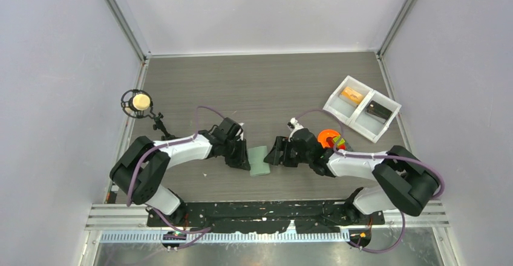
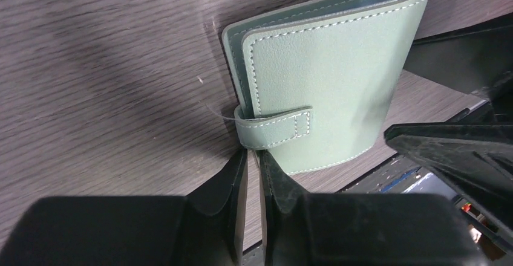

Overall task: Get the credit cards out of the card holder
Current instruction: Open the card holder at the center of the board.

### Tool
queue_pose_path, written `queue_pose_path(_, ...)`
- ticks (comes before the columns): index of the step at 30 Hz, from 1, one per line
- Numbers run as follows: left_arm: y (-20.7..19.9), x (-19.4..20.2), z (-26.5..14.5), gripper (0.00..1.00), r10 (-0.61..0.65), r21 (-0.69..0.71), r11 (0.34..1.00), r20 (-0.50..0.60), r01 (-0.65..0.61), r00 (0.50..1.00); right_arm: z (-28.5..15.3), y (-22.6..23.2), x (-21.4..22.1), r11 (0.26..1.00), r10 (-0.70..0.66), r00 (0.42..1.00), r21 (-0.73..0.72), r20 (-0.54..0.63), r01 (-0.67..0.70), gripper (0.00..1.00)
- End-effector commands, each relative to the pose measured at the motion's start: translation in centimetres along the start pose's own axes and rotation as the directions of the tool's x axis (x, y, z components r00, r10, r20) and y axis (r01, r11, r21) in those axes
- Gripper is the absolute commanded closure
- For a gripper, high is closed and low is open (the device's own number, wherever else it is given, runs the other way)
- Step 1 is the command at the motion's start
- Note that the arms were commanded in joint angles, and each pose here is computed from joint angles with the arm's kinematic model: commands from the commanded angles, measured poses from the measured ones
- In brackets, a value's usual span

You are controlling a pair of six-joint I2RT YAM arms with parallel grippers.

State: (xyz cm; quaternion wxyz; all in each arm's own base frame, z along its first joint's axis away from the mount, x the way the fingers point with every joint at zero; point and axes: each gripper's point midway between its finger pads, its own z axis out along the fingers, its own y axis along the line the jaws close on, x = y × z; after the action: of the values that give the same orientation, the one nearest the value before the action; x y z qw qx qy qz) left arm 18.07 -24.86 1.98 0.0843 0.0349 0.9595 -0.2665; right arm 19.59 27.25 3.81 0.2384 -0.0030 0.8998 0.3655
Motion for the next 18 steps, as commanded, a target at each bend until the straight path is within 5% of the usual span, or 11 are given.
queue_pose_path(1, 0.3, 0.0, 0.7, 0.85, -0.004, 0.014, 1.000, 0.010, 0.003, 1.000, 1.3, 1.7, -1.0, 0.997, 0.010, 0.999, -0.079, 0.042, -0.007, 0.29)
queue_pose_path(7, 0.5, 0.2, 1.2, 0.85, -0.015, 0.017, 1.000, 0.005, 0.015, 1.000, 1.9, 3.9, -0.5, 0.981, -0.005, 1.000, -0.194, -0.001, 0.005, 0.37)
queue_pose_path(14, 0.1, 0.1, 1.4, 0.84, -0.032, 0.043, 0.999, 0.011, 0.032, 0.999, 1.0, 5.1, -1.1, 0.975, -0.028, 1.000, -0.220, 0.013, 0.030, 0.87)
queue_pose_path(18, -0.9, -0.3, 0.0, 0.82, -0.013, 0.063, 0.998, 0.024, 0.011, 1.000, -0.4, 3.6, -1.9, 0.990, -0.108, 0.994, -0.084, 0.026, 0.110, 0.95)
